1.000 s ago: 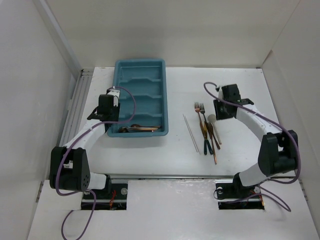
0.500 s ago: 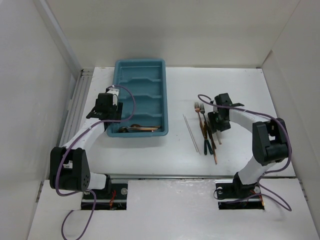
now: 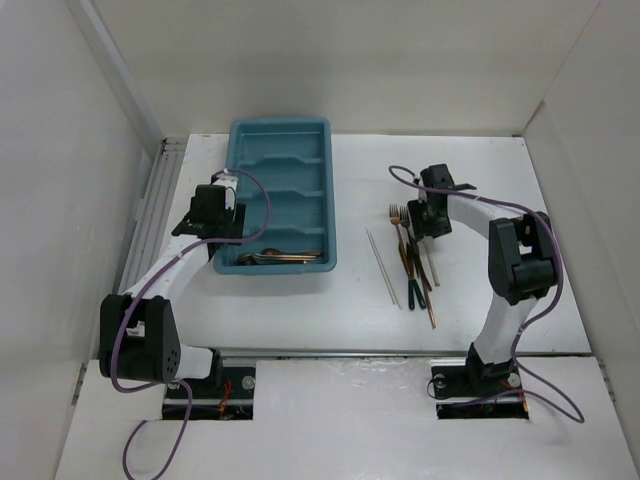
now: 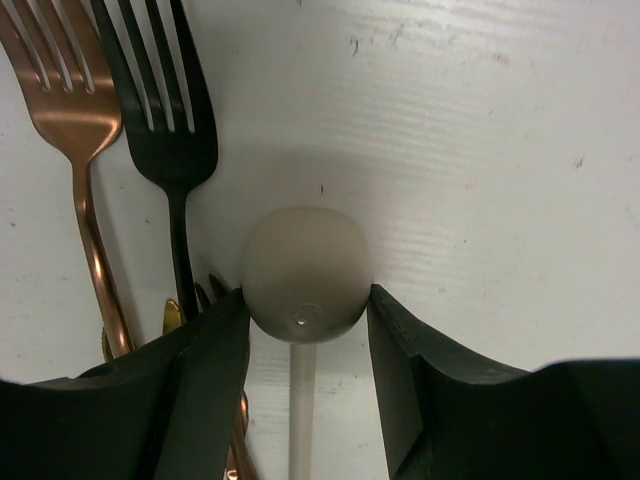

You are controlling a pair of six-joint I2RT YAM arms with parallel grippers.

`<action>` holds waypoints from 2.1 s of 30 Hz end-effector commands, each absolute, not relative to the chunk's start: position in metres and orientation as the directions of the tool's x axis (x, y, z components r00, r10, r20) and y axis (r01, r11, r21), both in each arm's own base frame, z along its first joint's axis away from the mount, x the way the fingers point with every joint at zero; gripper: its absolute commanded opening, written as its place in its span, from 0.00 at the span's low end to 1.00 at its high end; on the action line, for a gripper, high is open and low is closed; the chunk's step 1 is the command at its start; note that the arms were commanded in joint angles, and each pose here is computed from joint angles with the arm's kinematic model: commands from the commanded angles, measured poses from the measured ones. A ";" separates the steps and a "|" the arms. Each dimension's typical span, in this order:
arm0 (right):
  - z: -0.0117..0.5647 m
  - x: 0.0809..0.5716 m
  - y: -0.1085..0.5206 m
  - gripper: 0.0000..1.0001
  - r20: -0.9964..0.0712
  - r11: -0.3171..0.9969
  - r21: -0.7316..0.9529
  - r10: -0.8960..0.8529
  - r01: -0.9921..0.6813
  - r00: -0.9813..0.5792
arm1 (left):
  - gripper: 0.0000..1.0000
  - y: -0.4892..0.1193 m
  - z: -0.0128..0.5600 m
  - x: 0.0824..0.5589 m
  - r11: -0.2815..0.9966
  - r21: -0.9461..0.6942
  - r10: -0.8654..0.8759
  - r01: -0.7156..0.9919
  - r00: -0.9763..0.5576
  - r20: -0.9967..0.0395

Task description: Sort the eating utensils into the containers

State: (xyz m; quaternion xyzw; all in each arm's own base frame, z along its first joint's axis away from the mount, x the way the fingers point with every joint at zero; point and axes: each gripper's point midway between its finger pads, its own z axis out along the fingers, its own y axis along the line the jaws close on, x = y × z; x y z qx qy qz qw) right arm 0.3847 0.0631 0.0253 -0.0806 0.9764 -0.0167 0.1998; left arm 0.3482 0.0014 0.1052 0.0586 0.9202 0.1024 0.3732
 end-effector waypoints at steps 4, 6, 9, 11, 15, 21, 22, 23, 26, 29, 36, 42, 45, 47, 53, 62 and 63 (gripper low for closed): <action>0.028 0.400 0.057 0.38 -0.400 0.986 -0.096 -0.167 -0.140 -0.901 | 0.70 -0.001 0.127 0.357 0.976 0.217 0.170 0.017 -0.686 -0.708; 0.026 0.397 0.057 0.27 -0.392 0.985 -0.097 -0.168 -0.141 -0.905 | 0.70 -0.003 0.130 0.359 0.977 0.211 0.169 0.022 -0.679 -0.715; 0.035 0.400 0.048 0.05 -0.410 0.980 -0.147 -0.187 -0.137 -0.893 | 0.70 -0.004 0.136 0.362 0.979 0.204 0.168 0.027 -0.671 -0.722; 0.055 0.406 0.044 0.02 -0.449 0.970 -0.200 -0.215 -0.136 -0.868 | 0.70 -0.004 0.136 0.362 0.979 0.203 0.168 0.027 -0.671 -0.722; 0.117 0.423 0.046 0.02 -0.545 0.932 -0.337 -0.310 -0.135 -0.779 | 0.70 -0.004 0.136 0.362 0.979 0.203 0.168 0.027 -0.671 -0.722; 0.244 0.416 0.188 0.02 -0.762 0.825 -0.388 -0.538 -0.411 -0.360 | 0.71 -0.004 0.128 0.358 0.982 0.188 0.138 0.002 -0.685 -0.715; 0.258 0.404 0.232 0.02 -0.803 0.769 -0.353 -0.541 -0.533 -0.249 | 0.71 -0.002 0.128 0.358 0.982 0.188 0.128 -0.013 -0.686 -0.717; 0.279 0.387 0.289 0.03 -0.852 0.693 -0.351 -0.516 -0.629 -0.093 | 0.71 -0.001 0.127 0.356 0.982 0.186 0.113 -0.030 -0.692 -0.713; 0.325 0.351 0.375 0.03 -0.936 0.561 -0.304 -0.328 -0.770 0.131 | 0.71 0.007 0.127 0.353 0.977 0.157 0.011 -0.148 -0.690 -0.723; 0.332 0.338 0.423 0.04 -0.960 0.440 -0.262 -0.212 -0.859 0.185 | 0.71 0.009 0.121 0.343 0.969 0.140 -0.045 -0.201 -0.706 -0.707; 0.267 0.341 0.483 0.04 -0.957 0.278 -0.220 -0.247 -0.935 0.151 | 0.71 0.016 0.122 0.338 0.953 0.142 -0.088 -0.266 -0.695 -0.713; 0.218 0.320 0.485 0.08 -0.944 0.207 -0.181 -0.312 -0.962 0.110 | 0.73 0.029 0.123 0.332 0.923 0.170 -0.121 -0.346 -0.679 -0.724; 0.213 0.312 0.482 0.18 -0.940 0.194 -0.184 -0.321 -0.964 0.115 | 0.73 0.030 0.124 0.332 0.918 0.169 -0.129 -0.359 -0.674 -0.727; 0.212 0.307 0.483 0.41 -0.939 0.193 -0.187 -0.324 -0.963 0.117 | 0.73 0.030 0.121 0.332 0.918 0.173 -0.128 -0.357 -0.681 -0.721; 0.246 0.317 0.465 1.00 -0.939 0.297 -0.236 -0.315 -0.925 0.138 | 0.73 0.029 0.122 0.334 0.924 0.178 -0.112 -0.339 -0.682 -0.723; 0.274 0.344 0.308 0.59 -0.878 0.742 -0.278 -0.453 -0.610 -0.152 | 0.74 0.023 0.125 0.339 0.937 0.153 -0.107 -0.313 -0.677 -0.728; 0.261 0.345 0.289 0.51 -0.872 0.782 -0.220 -0.426 -0.583 -0.242 | 0.74 0.023 0.125 0.339 0.937 0.153 -0.107 -0.313 -0.677 -0.728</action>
